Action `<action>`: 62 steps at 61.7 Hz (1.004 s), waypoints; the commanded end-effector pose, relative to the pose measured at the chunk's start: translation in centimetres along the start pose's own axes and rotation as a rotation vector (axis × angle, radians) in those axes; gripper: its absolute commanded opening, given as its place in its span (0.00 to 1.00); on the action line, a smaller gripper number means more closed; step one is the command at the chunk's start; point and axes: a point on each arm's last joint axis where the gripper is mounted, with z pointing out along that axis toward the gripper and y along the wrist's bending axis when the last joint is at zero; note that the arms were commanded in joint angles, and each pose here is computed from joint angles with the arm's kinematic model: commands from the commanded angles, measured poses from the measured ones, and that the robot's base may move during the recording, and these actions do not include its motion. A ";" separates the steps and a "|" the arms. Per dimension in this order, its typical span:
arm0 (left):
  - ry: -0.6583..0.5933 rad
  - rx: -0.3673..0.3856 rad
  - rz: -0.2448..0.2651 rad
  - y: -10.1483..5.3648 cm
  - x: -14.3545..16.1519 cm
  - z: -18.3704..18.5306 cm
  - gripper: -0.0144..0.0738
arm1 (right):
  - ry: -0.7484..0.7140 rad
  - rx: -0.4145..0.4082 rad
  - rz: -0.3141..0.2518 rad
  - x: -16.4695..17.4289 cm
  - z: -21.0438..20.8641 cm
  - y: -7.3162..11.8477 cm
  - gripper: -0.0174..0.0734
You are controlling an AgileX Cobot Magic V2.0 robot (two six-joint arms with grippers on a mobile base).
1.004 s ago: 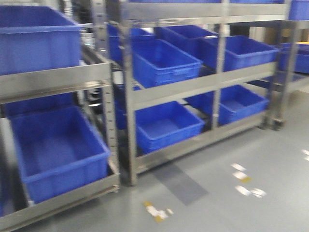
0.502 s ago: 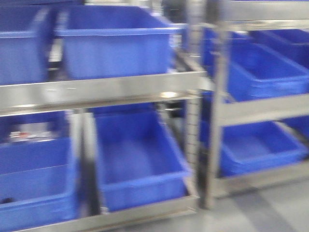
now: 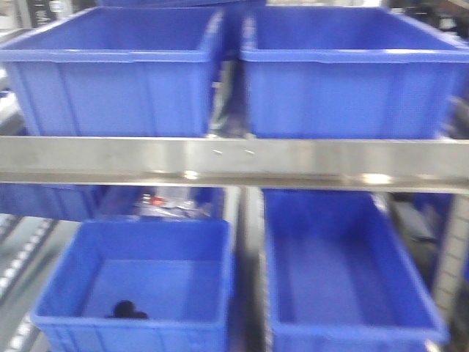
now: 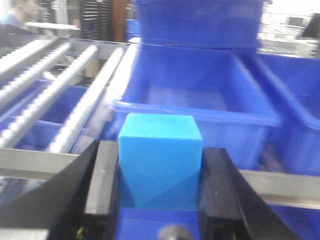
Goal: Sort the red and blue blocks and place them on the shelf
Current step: 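Extend both grippers over two adjacent blue bins on the shelf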
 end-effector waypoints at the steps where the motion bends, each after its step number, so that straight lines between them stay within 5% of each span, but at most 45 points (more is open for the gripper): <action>1: -0.116 -0.008 0.000 0.0 -1.8 -0.1 0.30 | -0.109 0.005 -0.008 -1.7 -0.1 0.0 0.24; 62: -0.116 -0.008 0.000 0.0 -1.8 -0.1 0.30 | -0.109 0.005 -0.008 -1.7 -0.1 0.0 0.24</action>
